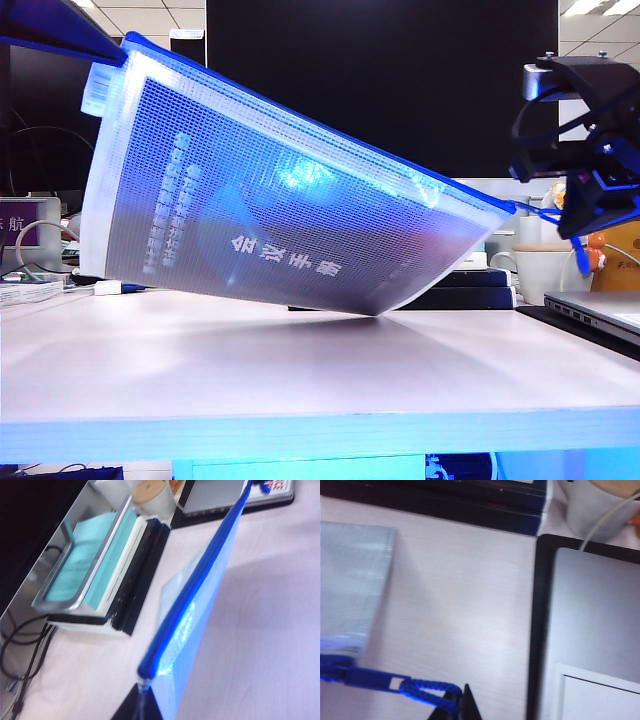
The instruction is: Pick up the transparent plastic file bag with a blue zipper and close its zipper.
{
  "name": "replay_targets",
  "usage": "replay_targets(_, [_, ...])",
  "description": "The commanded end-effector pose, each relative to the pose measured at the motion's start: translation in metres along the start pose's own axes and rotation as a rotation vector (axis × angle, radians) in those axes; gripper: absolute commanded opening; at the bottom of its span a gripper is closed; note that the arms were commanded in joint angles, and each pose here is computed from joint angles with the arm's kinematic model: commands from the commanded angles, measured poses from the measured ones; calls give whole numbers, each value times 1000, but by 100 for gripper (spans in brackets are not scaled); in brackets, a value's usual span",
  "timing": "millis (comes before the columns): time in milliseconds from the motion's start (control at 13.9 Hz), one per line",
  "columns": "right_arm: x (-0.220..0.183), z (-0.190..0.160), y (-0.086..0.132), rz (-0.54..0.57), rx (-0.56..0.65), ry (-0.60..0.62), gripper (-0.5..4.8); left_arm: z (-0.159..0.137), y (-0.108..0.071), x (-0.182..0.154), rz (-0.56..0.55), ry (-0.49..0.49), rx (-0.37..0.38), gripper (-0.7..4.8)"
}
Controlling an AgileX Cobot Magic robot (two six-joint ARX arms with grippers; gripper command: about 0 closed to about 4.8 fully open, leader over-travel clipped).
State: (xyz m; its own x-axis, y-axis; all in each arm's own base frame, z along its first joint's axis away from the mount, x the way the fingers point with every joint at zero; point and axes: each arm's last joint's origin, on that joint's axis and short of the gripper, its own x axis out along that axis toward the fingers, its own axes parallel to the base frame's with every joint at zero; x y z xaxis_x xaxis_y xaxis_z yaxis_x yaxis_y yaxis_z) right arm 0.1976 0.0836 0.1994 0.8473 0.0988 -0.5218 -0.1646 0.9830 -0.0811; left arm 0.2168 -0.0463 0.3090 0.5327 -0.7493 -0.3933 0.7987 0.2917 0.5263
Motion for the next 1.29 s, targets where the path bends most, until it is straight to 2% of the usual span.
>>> replay_targets(72, [0, 0, -3, -94, -7, 1, -1, -1, 1, 0, 15, 23, 1, -6])
replay_targets(287, [-1, 2, -3, -92, 0, -18, 1, -1, 2, 0, 23, 31, 2, -6])
replay_targets(359, [-1, 5, -3, -85, 10, -47, 145, -1, 2, 1, 24, 34, 1, -1])
replay_targets(430, [-1, 7, -3, -82, 17, -61, 264, -1, 2, 1, 23, 34, -2, 17])
replay_targets(502, [-1, 8, -2, -68, 21, -73, 322, -1, 2, 1, 20, 31, -4, 108])
replay_targets(574, [-1, 8, -1, -22, 20, -73, 327, -1, 1, 1, 2, 9, -8, 288])
replay_targets(646, [-1, 8, 0, -8, 20, -71, 328, 0, 0, 1, -11, -7, -29, 400])
replay_targets(717, [-1, 8, 0, -8, 20, -72, 328, 0, 0, 1, -18, -19, -45, 472])
replay_targets(861, [-1, 8, 0, -8, 25, -76, 328, 0, 0, 0, -21, -23, -83, 479])
replay_targets(932, [-1, 8, 1, 47, 25, -69, 329, 0, 2, 0, 17, 16, -110, 479])
replay_targets(1004, [-2, 7, 4, 151, 19, -44, 329, -2, 3, 0, 51, 61, -109, 479])
replay_targets(1148, [-6, 2, 8, 316, 53, 90, 329, -3, 4, 0, 99, 124, -107, 479])
replay_targets(1291, [-11, -6, 10, 428, 75, 257, 338, -3, 4, 0, 100, 125, -108, 479])
